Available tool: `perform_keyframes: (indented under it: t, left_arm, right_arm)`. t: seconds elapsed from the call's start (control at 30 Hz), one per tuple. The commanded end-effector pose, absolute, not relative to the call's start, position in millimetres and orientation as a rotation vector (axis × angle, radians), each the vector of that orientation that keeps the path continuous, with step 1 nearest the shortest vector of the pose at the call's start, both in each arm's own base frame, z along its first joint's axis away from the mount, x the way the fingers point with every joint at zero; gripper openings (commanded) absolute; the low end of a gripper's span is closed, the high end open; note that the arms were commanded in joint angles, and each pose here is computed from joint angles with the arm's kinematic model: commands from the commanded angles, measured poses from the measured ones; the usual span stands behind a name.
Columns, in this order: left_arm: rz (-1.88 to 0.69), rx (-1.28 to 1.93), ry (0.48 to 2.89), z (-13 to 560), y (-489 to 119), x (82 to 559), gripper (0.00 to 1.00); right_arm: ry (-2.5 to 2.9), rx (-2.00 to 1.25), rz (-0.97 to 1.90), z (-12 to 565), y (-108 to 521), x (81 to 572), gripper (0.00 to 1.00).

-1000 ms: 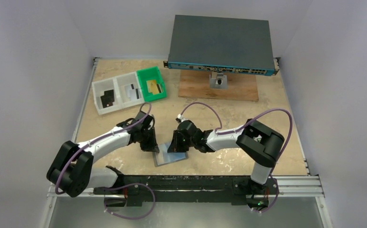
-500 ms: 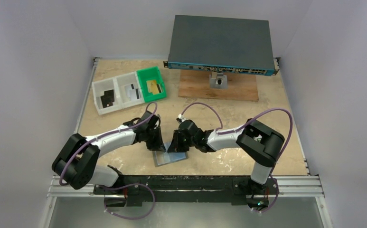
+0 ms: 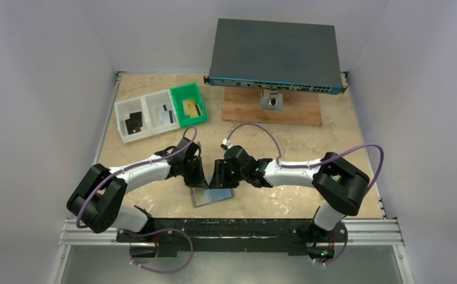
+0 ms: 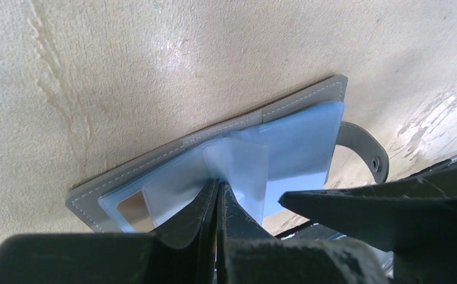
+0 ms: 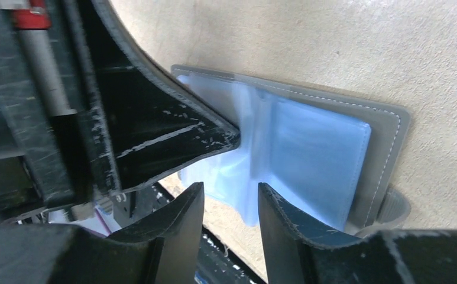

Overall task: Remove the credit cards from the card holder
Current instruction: Remove the credit card from the card holder.

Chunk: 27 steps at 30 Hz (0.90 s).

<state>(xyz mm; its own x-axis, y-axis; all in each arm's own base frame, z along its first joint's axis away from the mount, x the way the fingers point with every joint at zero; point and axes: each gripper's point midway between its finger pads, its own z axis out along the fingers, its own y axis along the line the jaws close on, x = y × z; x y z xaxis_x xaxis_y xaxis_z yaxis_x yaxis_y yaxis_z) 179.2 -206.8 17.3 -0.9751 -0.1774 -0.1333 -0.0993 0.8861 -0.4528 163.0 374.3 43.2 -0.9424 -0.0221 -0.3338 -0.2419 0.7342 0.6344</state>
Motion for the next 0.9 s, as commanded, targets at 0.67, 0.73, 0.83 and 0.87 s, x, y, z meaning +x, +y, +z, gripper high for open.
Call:
perform_keyframes:
  t: [0.67,0.73,0.83,0.87]
  left_arm:
    - [-0.659,-0.076,2.863,47,-226,180,0.0]
    - [-0.667,-0.066,2.862,49,-230,180,0.0]
    - [-0.673,-0.057,2.863,51,-235,181,0.0]
    - [-0.678,-0.054,2.86,52,-237,182,0.0]
  right_arm:
    - [2.501,-0.134,0.869,104,340,182,0.7]
    - [2.502,-0.126,0.849,104,336,182,0.72]
    - [2.495,-0.114,0.84,106,331,181,0.73]
    - [2.494,-0.111,0.84,106,329,180,0.74]
